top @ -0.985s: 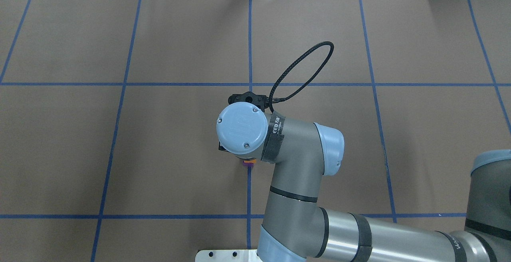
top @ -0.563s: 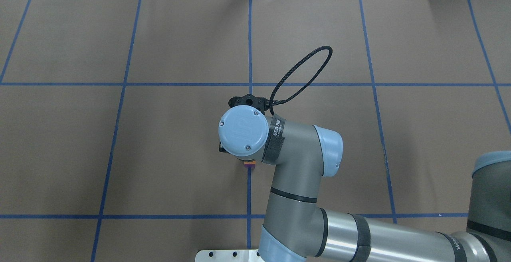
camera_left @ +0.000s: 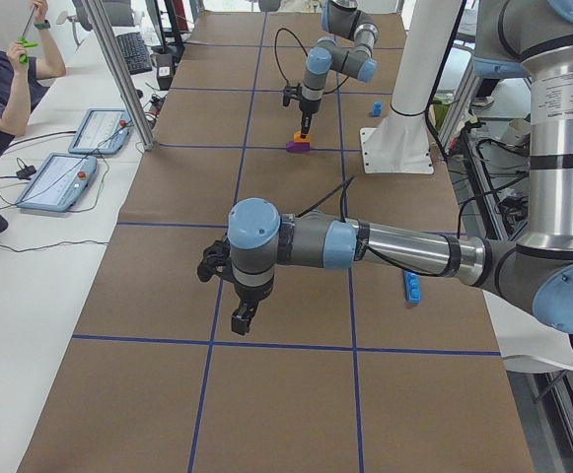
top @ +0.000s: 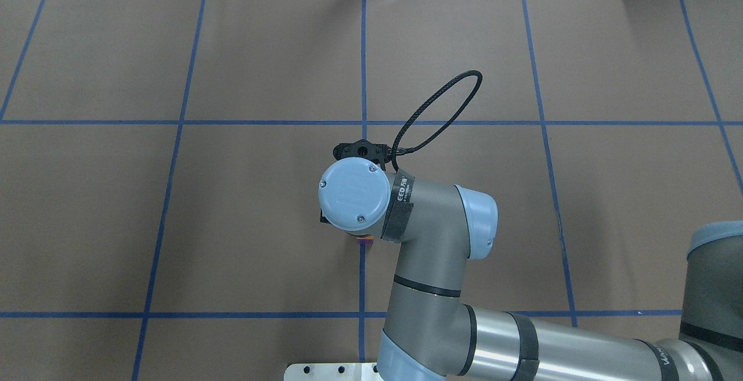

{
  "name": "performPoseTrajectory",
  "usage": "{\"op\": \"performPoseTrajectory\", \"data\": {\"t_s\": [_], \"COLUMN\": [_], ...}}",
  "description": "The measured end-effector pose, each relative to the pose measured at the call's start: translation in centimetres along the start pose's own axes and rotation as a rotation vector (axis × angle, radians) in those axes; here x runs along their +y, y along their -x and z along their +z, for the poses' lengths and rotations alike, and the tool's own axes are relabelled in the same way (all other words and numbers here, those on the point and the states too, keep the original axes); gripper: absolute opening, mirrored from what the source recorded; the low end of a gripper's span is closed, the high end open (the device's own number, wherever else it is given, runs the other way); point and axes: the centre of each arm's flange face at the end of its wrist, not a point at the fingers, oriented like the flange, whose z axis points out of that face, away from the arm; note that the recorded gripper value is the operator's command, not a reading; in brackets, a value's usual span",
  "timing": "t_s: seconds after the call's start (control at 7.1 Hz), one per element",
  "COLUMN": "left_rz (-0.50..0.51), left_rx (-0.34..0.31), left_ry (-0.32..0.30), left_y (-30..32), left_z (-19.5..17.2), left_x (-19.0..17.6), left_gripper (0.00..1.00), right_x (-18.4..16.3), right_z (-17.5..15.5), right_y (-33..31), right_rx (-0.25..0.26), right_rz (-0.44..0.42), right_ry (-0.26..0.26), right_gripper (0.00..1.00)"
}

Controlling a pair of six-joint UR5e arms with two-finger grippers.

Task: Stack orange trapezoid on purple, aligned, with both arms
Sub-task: 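Lower and align the orange trapezoid onto the purple block with the right gripper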

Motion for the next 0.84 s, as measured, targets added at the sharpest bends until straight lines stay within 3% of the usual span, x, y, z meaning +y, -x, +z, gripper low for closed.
{"op": "performPoseTrajectory", "data": {"t_s": [0.84], "left_rz": [-0.001], "left_rx": [0.0], "left_ry": [0.001], "left_y": [0.04], "left_z": [0.05], "left_x": [0.02], "left_gripper": [1.0], "right_x": [0.61], "right_z": [0.47], "right_y": [0.05], "right_rx": [0.008], "right_rz": [-0.05], "right_ry": [-0.004], "right_gripper": [0.0]}}
